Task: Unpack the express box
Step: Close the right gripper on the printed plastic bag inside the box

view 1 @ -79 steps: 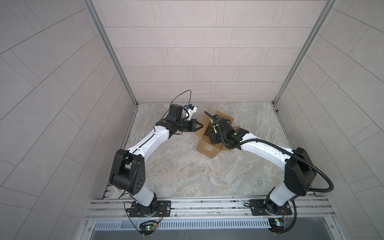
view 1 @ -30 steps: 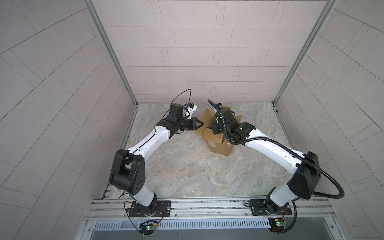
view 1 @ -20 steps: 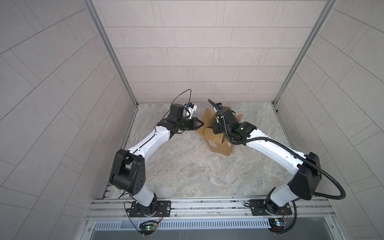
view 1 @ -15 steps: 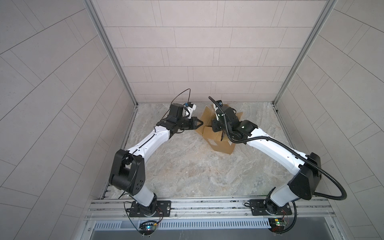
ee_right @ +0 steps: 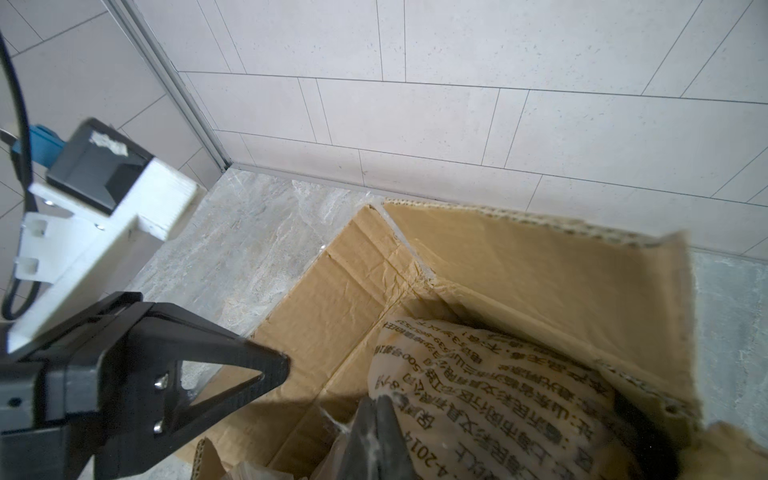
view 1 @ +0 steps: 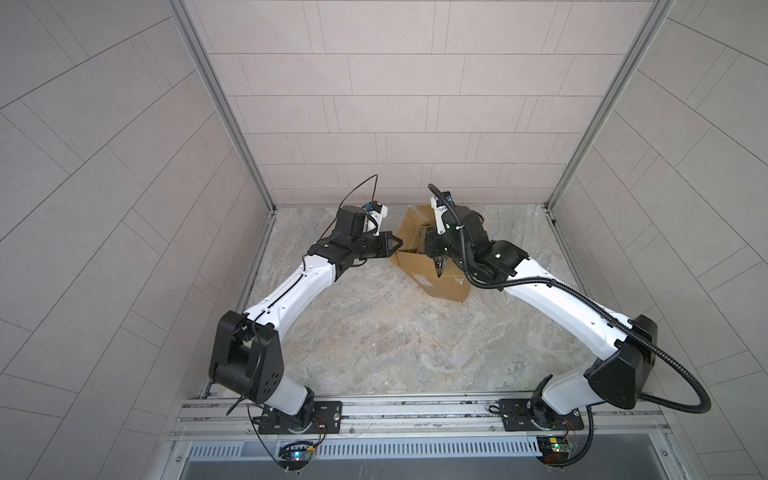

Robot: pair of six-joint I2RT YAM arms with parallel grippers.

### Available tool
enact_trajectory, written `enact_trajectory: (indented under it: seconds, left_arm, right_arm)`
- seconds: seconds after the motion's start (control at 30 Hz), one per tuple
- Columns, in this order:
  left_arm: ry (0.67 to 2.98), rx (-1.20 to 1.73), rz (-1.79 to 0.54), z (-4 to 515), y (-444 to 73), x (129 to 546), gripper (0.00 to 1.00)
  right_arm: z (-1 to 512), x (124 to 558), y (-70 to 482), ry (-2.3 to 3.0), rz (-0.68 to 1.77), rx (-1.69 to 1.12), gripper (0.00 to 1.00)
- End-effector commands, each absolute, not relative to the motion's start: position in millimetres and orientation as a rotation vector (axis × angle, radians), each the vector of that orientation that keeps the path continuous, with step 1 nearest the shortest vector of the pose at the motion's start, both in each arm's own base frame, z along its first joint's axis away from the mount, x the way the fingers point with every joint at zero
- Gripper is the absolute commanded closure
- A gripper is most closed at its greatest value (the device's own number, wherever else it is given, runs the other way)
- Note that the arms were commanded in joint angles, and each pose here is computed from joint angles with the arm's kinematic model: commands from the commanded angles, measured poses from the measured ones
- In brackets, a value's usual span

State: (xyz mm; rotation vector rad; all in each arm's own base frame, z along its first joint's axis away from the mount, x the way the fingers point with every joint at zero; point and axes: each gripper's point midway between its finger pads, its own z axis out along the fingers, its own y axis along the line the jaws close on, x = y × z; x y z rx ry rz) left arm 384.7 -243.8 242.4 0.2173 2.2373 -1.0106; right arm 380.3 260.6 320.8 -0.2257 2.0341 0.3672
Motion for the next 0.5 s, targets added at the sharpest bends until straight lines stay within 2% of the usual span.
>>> enact_trajectory:
  seconds: [0.0, 0.23, 0.47]
  left_arm:
    - [2.298, 0.140, -0.927, 232, -229, 385, 1.00]
    - [2.301, 0.098, -0.863, 234, -219, 384, 1.00]
    - [2.355, 0.024, -0.720, 226, -201, 387, 1.00]
  right_arm:
    - [391, 374, 277, 1.826, 0.569, -0.177, 1.00]
    - [398, 374, 290, 1.808, 0.630, -0.186, 1.00]
    - [420, 367, 281, 1.749, 0.643, -0.159, 1.00]
